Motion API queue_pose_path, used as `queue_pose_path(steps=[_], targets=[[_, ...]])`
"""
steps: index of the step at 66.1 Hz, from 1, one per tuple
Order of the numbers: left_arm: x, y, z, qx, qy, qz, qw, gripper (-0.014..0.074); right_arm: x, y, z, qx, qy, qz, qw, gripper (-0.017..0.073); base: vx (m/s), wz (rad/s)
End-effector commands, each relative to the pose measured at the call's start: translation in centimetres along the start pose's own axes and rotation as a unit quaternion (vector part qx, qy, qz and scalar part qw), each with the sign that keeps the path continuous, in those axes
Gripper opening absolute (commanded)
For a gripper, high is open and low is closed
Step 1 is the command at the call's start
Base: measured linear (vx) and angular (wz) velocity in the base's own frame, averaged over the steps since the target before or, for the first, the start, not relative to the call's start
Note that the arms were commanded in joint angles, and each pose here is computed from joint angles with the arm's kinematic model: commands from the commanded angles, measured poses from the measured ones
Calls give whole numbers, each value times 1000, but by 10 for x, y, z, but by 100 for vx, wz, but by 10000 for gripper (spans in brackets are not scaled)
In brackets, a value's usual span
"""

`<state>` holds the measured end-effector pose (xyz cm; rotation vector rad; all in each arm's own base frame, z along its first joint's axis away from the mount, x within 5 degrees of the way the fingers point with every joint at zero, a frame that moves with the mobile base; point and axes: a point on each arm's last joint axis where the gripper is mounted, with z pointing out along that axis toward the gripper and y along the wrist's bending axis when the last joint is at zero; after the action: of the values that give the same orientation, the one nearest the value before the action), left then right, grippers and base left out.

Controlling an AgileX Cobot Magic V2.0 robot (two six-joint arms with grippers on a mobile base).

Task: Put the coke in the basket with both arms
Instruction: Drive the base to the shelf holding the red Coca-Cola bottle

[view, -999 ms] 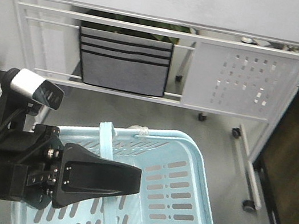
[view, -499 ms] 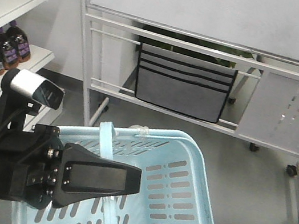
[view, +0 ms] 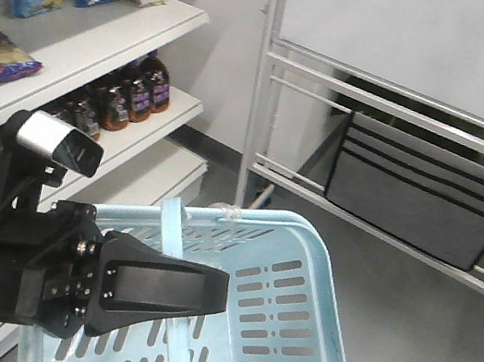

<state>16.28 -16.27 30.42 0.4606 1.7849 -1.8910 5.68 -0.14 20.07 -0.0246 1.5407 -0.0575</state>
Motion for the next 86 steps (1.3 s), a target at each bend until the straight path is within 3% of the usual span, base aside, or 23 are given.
queue_pose_path(steps=[1,86], targets=[[-3,-32,-3,125,1,14,992,-7,-4,1,-1,-1,-39,-6,999,-5,15,57],[-3,-32,-3,125,1,14,992,-7,-4,1,-1,-1,-39,-6,999,-5,14,60]])
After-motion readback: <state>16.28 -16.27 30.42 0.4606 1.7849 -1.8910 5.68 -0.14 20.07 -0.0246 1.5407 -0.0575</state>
